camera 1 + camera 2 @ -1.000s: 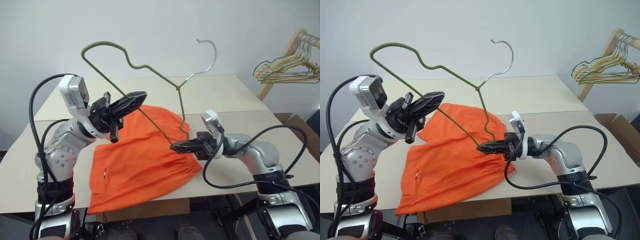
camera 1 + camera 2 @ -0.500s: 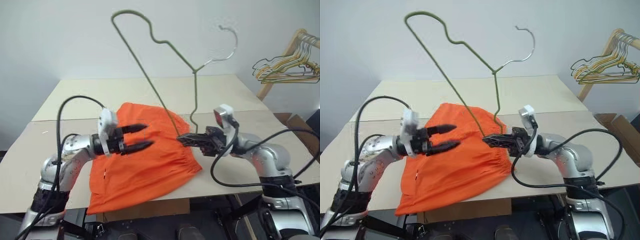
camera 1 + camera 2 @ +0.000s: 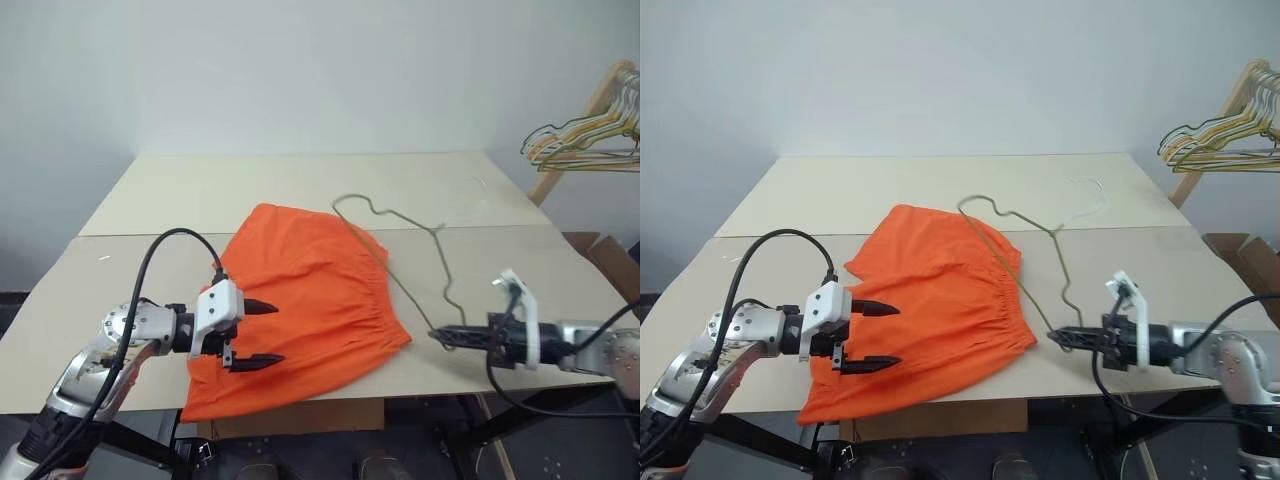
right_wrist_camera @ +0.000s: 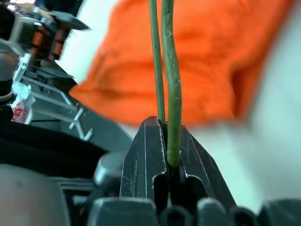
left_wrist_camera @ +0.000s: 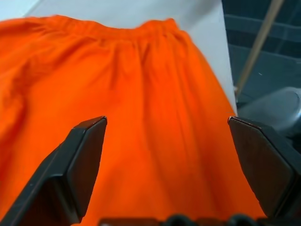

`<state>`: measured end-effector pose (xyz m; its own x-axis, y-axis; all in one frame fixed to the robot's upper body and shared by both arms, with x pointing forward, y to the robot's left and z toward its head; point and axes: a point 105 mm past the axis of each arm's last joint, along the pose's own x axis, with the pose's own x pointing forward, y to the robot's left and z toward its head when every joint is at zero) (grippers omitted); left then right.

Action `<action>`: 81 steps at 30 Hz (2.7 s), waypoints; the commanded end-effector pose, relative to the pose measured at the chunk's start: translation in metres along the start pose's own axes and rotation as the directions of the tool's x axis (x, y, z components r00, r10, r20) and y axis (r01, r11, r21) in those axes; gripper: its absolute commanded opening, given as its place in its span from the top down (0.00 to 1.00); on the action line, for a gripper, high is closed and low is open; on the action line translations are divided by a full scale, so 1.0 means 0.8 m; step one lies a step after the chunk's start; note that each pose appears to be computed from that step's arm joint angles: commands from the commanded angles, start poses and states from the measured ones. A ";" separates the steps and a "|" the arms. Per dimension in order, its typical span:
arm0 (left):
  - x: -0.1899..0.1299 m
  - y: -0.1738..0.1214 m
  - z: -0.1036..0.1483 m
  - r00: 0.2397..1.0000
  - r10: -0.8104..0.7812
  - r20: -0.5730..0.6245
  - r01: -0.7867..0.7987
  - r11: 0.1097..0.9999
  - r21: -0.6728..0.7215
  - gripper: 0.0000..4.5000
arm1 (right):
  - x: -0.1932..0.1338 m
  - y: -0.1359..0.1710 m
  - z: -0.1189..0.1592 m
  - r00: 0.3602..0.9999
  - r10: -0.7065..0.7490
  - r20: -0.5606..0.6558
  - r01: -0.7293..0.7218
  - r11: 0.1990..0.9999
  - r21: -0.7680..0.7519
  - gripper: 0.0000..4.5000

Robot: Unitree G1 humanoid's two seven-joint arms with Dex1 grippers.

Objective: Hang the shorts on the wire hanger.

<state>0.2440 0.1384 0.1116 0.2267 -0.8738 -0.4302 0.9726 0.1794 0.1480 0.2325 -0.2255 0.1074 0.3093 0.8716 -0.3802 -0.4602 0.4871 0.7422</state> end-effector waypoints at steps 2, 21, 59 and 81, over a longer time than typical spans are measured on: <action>0.001 -0.008 0.010 0.999 -0.033 -0.018 0.034 0.996 0.077 0.01 | -0.032 -0.007 -0.002 0.999 0.041 0.024 -0.045 0.986 0.158 1.00; 0.002 -0.013 0.007 0.999 -0.017 -0.049 0.021 0.997 0.079 0.01 | -0.042 -0.062 -0.040 0.997 -0.073 -0.030 0.079 0.936 0.344 1.00; 0.009 -0.015 -0.006 0.996 0.050 -0.078 -0.044 0.997 0.069 0.01 | 0.032 -0.054 0.008 0.969 0.162 -0.184 -0.113 0.962 0.250 1.00; 0.014 -0.009 -0.015 0.989 0.101 -0.105 -0.091 0.991 0.096 0.01 | 0.027 -0.038 0.000 0.945 0.201 -0.259 -0.080 0.908 0.412 1.00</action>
<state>0.2356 0.1364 0.0870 0.3132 -0.7922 -0.5238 0.9479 0.2273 0.2230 0.2439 -0.2230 0.0601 -0.0529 0.9046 -0.4230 -0.0817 0.4182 0.9047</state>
